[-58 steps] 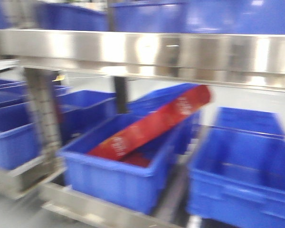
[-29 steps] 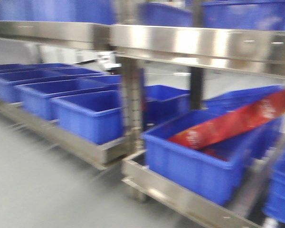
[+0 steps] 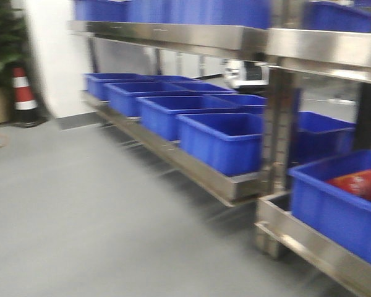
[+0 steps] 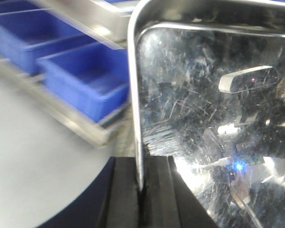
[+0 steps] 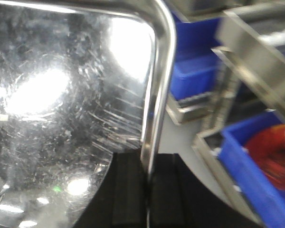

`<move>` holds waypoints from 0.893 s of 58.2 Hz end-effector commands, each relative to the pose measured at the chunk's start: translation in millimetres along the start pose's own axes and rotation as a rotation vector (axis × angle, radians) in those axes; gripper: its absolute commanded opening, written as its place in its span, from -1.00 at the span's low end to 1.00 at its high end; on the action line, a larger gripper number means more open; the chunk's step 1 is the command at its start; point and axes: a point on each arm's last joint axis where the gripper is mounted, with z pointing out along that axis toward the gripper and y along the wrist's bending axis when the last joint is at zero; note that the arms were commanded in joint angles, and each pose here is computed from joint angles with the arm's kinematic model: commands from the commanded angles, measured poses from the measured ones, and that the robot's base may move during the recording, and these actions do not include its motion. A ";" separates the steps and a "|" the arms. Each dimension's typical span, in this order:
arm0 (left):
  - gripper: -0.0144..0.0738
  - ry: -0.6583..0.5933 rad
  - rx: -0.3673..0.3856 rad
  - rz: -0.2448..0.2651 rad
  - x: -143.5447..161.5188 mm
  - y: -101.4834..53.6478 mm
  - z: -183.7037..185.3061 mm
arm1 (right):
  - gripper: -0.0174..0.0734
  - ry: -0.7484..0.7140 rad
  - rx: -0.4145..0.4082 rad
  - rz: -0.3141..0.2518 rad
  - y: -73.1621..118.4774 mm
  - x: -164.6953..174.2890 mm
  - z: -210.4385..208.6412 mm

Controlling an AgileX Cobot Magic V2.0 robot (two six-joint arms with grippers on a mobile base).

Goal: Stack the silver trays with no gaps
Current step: 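Hold the tray in both grippers while driving away from the rack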

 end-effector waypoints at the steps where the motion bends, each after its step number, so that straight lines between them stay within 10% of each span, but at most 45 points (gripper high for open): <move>1: -0.72 -0.059 0.041 -0.011 -7.6 -6.6 -6.9 | -0.79 -0.056 -0.023 -0.012 4.4 -6.4 -6.3; 52: -0.72 -0.059 0.041 -0.011 -7.6 -6.6 -6.9 | -0.79 -0.056 -0.023 -0.012 4.4 -6.4 -6.3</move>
